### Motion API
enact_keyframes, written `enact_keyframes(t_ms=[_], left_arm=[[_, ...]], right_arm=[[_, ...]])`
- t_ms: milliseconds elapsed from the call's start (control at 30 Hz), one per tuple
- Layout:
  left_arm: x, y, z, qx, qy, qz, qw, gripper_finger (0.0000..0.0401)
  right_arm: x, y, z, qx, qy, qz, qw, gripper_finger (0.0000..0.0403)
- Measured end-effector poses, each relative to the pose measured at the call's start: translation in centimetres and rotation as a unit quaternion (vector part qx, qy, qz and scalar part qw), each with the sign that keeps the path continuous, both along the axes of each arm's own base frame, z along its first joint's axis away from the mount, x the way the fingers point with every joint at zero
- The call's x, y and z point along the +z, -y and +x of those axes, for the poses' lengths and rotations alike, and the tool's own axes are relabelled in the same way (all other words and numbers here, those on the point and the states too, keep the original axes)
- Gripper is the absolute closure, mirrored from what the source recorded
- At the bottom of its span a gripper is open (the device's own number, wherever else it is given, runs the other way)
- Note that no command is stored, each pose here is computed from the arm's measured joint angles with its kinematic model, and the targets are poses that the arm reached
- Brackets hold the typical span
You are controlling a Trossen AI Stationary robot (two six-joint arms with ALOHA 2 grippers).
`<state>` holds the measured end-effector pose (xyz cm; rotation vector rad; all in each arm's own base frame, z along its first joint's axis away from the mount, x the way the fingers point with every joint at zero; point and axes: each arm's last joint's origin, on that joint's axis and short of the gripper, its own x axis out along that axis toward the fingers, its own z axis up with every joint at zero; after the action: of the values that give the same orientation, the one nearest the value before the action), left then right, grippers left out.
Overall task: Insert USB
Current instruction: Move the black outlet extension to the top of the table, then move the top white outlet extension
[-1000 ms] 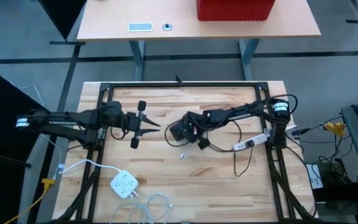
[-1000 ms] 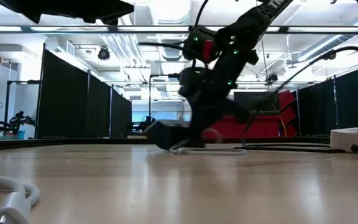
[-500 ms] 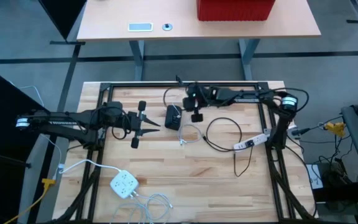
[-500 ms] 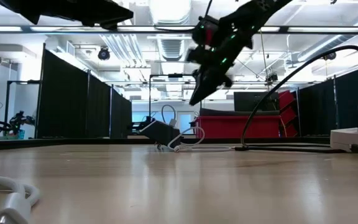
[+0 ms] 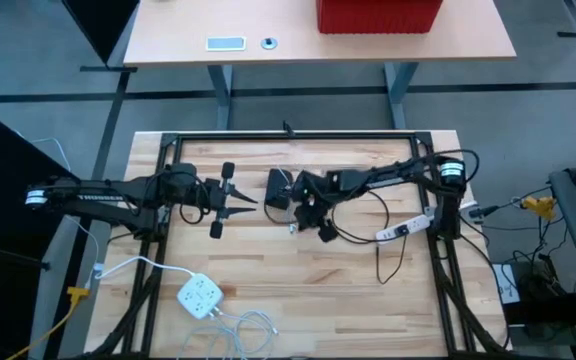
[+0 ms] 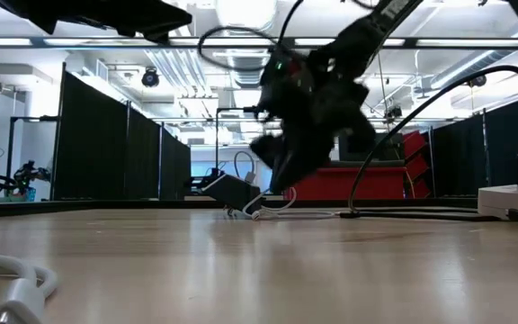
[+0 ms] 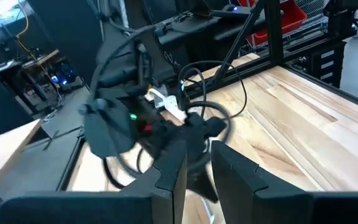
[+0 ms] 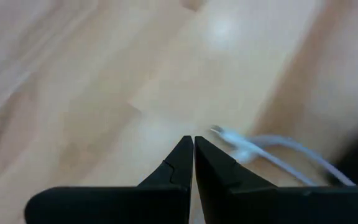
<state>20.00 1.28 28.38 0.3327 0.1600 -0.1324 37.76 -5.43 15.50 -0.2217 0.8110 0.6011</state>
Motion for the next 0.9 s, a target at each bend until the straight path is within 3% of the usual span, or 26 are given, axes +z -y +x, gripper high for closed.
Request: enact_keyframes(t_ms=[167, 233, 367, 500, 567, 633, 800, 900], left_arm=[[0.1, 0.0, 0.0, 0.0, 0.002, 0.0, 1.0, 0.0337], [0.1, 0.0, 0.0, 0.0, 0.002, -0.001, 1.0, 0.0337], [0.0, 0.0, 0.0, 0.001, 0.001, -0.002, 1.0, 0.0337], [0.0, 0.0, -0.1, 0.0, -0.002, -0.003, 1.0, 0.0337], [0.0, 0.0, -0.1, 0.0, -0.003, -0.003, 1.0, 0.0337], [0.0, 0.0, -0.1, 0.0, -0.002, -0.003, 1.0, 0.0337], [0.0, 0.0, -0.2, 0.0, -0.005, -0.002, 1.0, 0.0337], [0.0, 0.0, -0.2, -0.001, -0.004, 0.002, 1.0, 0.0337]], right_arm=[[-3.3, 0.1, 1.2, -0.015, -0.002, -0.013, 1.0, 0.0403], [-3.3, 0.8, 1.8, -0.059, 0.013, -0.083, 0.995, 0.0403], [-2.4, 3.0, 2.1, -0.142, 0.019, -0.244, 0.959, 0.0403], [1.3, 5.4, 1.9, -0.224, 0.045, -0.316, 0.921, 0.0403], [3.3, 5.8, 1.1, -0.259, 0.045, -0.325, 0.909, 0.0403], [4.5, 6.2, -0.1, -0.276, 0.03, -0.307, 0.91, 0.0403], [7.5, 5.3, -3.0, -0.27, 0.02, -0.227, 0.936, 0.0403], [7.8, 4.2, -4.7, -0.242, 0.001, -0.176, 0.954, 0.0403]])
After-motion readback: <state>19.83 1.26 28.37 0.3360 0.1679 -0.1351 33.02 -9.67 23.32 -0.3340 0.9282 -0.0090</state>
